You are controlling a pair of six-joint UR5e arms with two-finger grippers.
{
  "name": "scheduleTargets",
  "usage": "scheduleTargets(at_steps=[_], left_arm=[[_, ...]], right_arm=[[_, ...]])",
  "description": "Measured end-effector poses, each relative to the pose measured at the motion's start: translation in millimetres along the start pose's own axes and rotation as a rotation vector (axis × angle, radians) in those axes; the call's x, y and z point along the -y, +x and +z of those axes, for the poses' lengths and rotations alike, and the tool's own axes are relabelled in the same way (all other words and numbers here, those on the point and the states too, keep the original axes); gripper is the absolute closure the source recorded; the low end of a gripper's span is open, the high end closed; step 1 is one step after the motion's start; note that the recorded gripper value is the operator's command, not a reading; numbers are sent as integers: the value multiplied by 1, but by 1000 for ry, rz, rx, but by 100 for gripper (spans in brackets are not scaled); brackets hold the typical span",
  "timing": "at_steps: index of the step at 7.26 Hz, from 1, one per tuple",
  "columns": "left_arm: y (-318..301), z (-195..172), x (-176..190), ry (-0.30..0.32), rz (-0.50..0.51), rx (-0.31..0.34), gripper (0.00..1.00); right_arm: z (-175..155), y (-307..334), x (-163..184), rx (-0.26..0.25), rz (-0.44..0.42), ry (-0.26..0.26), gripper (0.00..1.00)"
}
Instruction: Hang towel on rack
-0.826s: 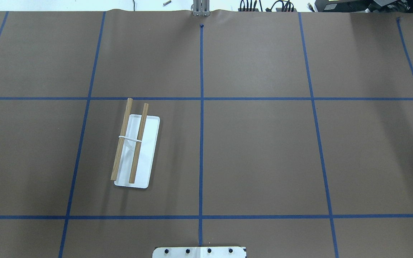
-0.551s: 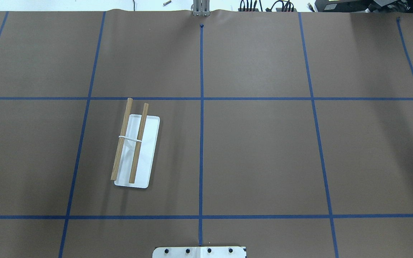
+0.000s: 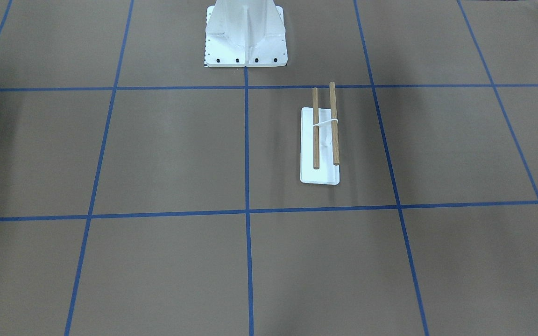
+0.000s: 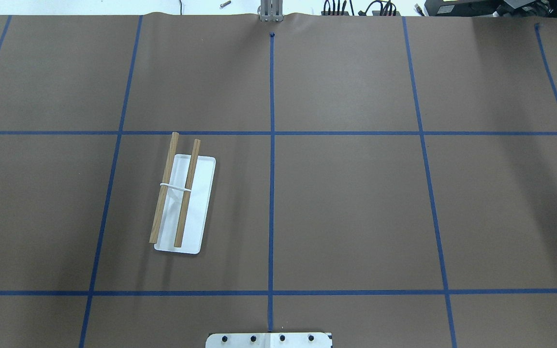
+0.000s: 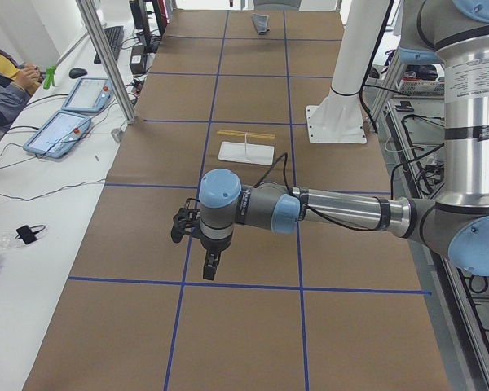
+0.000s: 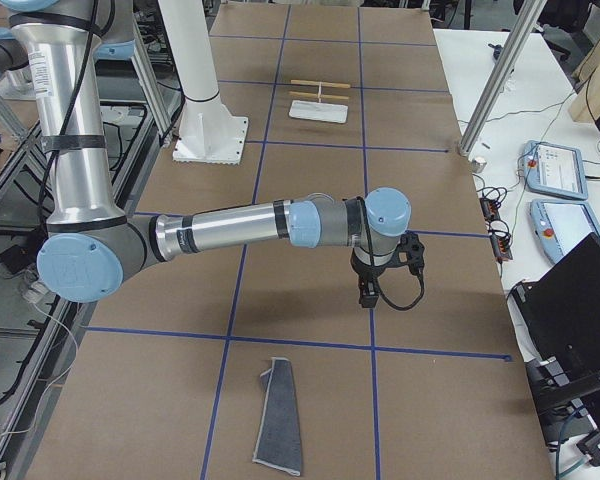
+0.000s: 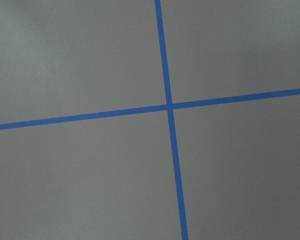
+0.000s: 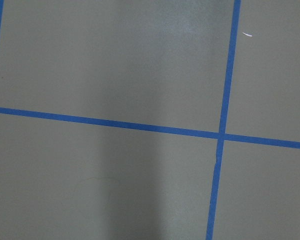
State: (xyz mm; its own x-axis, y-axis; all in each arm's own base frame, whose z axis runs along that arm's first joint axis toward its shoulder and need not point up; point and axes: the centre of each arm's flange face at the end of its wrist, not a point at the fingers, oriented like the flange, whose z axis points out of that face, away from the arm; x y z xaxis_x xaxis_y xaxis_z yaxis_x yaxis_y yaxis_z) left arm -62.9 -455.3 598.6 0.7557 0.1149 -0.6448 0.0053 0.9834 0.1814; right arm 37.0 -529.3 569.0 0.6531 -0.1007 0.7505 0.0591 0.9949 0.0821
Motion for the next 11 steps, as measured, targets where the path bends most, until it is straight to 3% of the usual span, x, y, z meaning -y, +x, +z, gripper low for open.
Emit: scheduleTargets(at_steps=[5,8,11], left_arm=[[1,-1,0,1,-3,-3,2],[2,-2,1,4,-4,-3,2],[3,-3,1,7,-4,-11,2]], right_arm=[[26,18,-34,17,-29,18,0],[62,37,-59,6,-14,-45,0],[108,45,-80,-46,-168,-80,0]])
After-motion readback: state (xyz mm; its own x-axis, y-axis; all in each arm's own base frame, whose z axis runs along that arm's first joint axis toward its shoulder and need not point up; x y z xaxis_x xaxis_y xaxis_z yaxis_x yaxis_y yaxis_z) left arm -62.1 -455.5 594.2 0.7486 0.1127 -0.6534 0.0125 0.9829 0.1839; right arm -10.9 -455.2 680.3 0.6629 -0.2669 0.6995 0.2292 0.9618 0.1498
